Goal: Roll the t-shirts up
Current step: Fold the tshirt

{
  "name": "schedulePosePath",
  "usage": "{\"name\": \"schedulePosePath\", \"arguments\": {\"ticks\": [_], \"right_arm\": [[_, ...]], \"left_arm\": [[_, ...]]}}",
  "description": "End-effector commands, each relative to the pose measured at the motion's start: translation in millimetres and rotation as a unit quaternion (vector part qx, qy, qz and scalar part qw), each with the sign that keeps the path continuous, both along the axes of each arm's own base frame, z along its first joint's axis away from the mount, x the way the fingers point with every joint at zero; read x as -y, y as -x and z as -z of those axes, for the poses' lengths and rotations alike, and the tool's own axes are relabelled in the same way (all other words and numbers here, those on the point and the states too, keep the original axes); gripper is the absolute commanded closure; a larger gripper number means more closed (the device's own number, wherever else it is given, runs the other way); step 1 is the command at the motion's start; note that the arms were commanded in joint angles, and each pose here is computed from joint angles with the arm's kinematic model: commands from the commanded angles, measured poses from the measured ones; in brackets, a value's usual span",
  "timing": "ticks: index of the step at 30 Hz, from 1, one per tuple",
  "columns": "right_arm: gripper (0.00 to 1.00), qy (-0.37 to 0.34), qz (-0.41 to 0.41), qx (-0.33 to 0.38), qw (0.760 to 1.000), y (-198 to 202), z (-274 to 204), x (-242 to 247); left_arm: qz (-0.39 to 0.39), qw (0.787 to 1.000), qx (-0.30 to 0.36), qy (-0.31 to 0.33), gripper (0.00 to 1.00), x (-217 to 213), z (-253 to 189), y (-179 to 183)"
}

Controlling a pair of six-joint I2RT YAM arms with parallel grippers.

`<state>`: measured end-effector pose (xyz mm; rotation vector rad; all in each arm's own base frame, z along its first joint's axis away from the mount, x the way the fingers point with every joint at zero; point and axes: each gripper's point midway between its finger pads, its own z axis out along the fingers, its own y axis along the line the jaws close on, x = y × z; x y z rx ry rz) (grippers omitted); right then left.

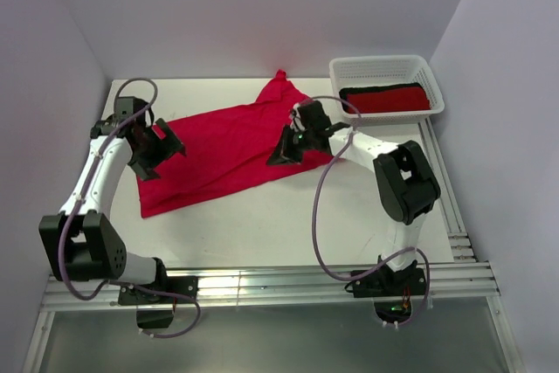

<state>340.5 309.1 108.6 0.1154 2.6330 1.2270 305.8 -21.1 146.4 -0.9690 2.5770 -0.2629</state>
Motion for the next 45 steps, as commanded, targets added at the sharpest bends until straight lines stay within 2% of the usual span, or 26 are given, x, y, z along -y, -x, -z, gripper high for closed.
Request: {"name": "schedulePosePath", "arguments": {"ticks": [1, 6, 12, 13, 19, 24, 27, 31, 37, 39, 40, 42, 43, 45], "right_arm": [[1.0, -0.071, -0.019, 0.014, 0.997, 5, -11, -30], [1.0, -0.123, -0.055, -0.006, 0.991, 27, -1, -89], [1.0, -0.154, -0.048, -0.035, 0.986, 24, 19, -122], [1.0, -0.149, -0.045, -0.043, 0.987, 24, 31, -124], [1.0, -0.139, -0.012, -0.072, 0.988, 22, 73, -121], [1.0, -0.087, 0.018, -0.089, 0.992, 18, 102, -113], [1.0, -0.071, 0.028, -0.085, 0.993, 15, 105, -110], [1.0, -0.065, 0.028, -0.084, 0.994, 13, 105, -111], [1.0, -0.067, 0.032, -0.083, 0.994, 9, 101, -113], [1.0, -0.067, 0.03, -0.081, 0.994, 9, 101, -113], [1.0, -0.065, 0.031, -0.082, 0.994, 9, 102, -113], [1.0, -0.063, 0.028, -0.082, 0.994, 10, 103, -112], [1.0, -0.062, 0.028, -0.082, 0.994, 10, 103, -111], [1.0, -0.065, 0.026, -0.081, 0.994, 11, 101, -111]], "left_arm": [[0.066, 0.996, 0.06, -0.001, 0.0, 15, -17, -8], [0.076, 0.996, 0.04, 0.007, 0.02, 20, -4, 9], [0.015, 0.998, 0.036, 0.053, 0.02, 30, 26, 26], [0.007, 0.997, 0.055, 0.06, 0.02, 31, 26, 20], [-0.04, 0.992, 0.076, 0.089, 0.0, 35, 44, 17], [-0.093, 0.991, 0.085, 0.051, 0.01, 18, 50, 12], [-0.134, 0.986, 0.096, 0.018, 0.0, 1, 52, 11], [-0.175, 0.982, 0.072, 0.013, 0.01, -5, 71, 19], [-0.176, 0.983, 0.045, 0.018, 0.0, 9, 84, 32], [-0.182, 0.982, 0.046, 0.018, 0.11, 9, 86, 33], [-0.188, 0.981, 0.039, 0.011, 0.24, 6, 88, 34], [-0.2, 0.979, 0.023, -0.004, 0.42, 1, 91, 38], [-0.206, 0.978, 0.015, -0.011, 0.57, -1, 91, 37], [-0.217, 0.976, -0.001, -0.031, 0.62, -8, 94, 43]]}}
